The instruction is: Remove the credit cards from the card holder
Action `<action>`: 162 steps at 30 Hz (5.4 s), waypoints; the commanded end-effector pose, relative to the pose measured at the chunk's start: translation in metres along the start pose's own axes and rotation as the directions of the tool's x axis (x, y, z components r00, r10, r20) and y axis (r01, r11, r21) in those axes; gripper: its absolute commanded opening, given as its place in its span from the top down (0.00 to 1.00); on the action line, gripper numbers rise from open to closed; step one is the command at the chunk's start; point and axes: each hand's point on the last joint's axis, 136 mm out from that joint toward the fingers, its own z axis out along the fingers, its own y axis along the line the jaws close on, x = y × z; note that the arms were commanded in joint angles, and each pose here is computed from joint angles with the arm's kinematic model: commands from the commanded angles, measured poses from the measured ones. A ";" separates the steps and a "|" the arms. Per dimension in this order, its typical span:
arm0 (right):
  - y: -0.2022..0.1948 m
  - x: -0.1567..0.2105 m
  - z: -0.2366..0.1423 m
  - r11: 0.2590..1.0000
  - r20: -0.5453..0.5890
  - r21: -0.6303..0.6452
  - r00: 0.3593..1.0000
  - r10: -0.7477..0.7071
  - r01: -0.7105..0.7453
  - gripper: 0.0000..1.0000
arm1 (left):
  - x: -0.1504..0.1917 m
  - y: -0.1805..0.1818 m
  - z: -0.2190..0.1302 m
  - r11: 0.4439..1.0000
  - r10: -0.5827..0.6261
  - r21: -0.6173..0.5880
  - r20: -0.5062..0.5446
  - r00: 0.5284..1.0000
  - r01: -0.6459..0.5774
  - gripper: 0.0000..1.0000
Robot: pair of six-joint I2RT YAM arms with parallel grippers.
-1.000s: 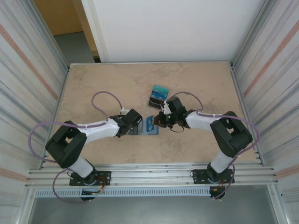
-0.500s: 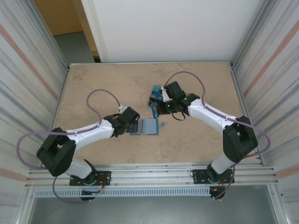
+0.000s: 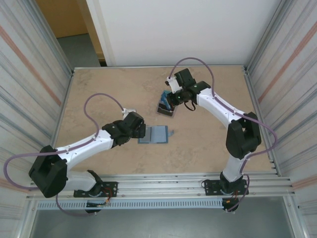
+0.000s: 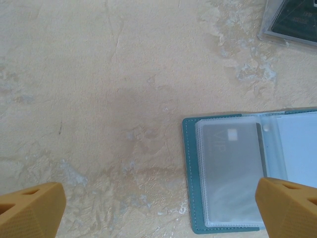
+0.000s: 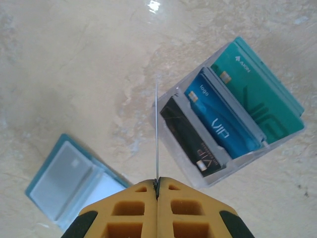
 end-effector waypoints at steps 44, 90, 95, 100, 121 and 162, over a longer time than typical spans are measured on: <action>-0.038 -0.015 0.035 0.934 -0.135 -0.012 0.925 -0.355 0.357 1.00 | -0.002 0.022 -0.002 0.997 -0.060 -0.042 -0.013 0.998 0.059 0.01; -0.044 -0.011 0.049 0.914 -0.188 0.029 0.900 -0.393 0.405 0.85 | -0.005 0.024 -0.006 0.996 -0.081 -0.034 -0.001 0.997 0.081 0.01; -0.028 -0.014 0.037 0.936 -0.154 0.081 0.932 -0.329 0.344 0.78 | -0.004 0.027 -0.007 0.993 -0.111 -0.029 0.012 0.994 0.111 0.01; 0.008 -0.005 0.026 0.945 -0.127 0.103 0.946 -0.297 0.310 0.69 | -0.002 0.036 -0.010 0.987 -0.152 -0.039 0.025 0.988 0.153 0.01; 0.120 0.100 0.046 0.977 -0.185 0.212 0.982 0.041 -0.001 0.41 | 0.026 0.116 -0.034 0.911 -0.371 -0.141 0.131 0.919 0.388 0.01; 0.161 0.144 0.117 0.981 -0.361 0.191 0.932 0.041 0.030 0.51 | 0.045 0.130 -0.034 0.871 -0.447 -0.162 0.129 0.885 0.464 0.01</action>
